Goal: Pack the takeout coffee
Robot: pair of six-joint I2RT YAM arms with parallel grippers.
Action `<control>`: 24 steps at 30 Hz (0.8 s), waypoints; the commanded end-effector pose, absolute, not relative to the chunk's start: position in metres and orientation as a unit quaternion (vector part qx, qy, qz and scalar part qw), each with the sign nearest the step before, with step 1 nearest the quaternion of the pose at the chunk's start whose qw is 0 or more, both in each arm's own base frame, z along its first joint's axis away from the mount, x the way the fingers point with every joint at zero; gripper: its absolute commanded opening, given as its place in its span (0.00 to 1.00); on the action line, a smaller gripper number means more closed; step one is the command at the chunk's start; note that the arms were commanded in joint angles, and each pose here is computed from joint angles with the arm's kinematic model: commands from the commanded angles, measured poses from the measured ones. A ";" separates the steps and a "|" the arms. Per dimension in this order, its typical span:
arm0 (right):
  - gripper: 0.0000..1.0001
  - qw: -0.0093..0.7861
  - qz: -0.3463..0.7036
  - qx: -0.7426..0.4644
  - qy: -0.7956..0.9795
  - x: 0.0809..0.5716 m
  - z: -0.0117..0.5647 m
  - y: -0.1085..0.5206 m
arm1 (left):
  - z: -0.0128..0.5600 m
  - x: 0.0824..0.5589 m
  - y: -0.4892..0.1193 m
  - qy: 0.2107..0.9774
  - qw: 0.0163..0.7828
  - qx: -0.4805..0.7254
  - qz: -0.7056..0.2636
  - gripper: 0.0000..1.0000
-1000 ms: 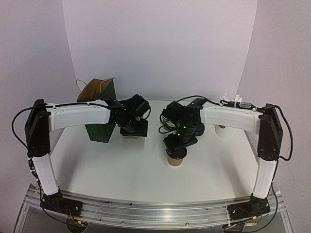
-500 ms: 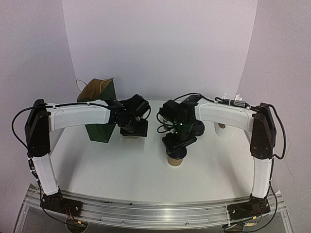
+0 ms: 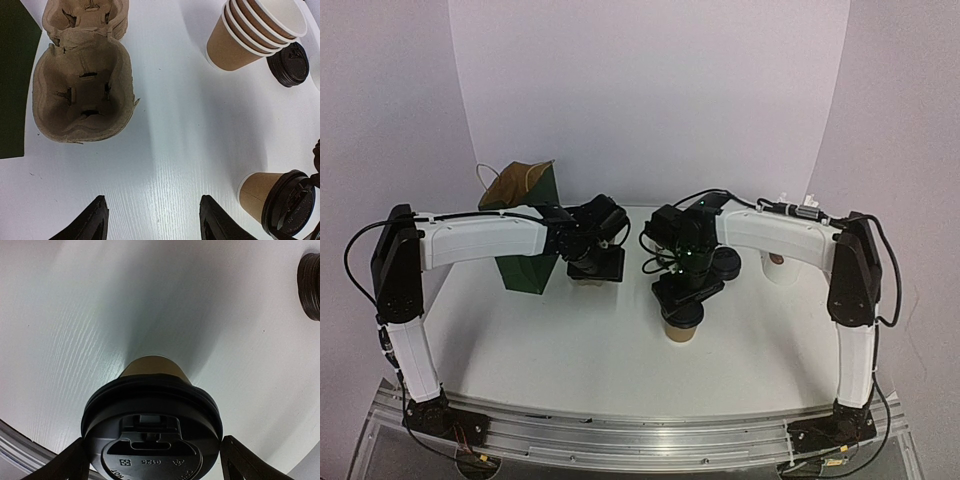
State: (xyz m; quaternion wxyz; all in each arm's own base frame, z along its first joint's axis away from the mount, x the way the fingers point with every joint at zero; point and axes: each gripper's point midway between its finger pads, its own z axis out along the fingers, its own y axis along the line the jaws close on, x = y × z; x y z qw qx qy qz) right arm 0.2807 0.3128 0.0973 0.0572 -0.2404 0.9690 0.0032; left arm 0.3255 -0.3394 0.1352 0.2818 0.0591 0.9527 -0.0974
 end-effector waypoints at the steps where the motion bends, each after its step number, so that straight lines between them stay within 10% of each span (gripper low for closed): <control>1: 0.89 0.048 -0.023 -0.240 0.969 0.283 0.092 0.305 | 0.154 0.335 -0.349 0.945 0.301 0.060 -0.112 0.61; 24: 0.89 0.086 0.016 -0.231 0.969 0.288 0.135 0.313 | 0.155 0.336 -0.348 0.945 0.302 0.059 -0.108 0.61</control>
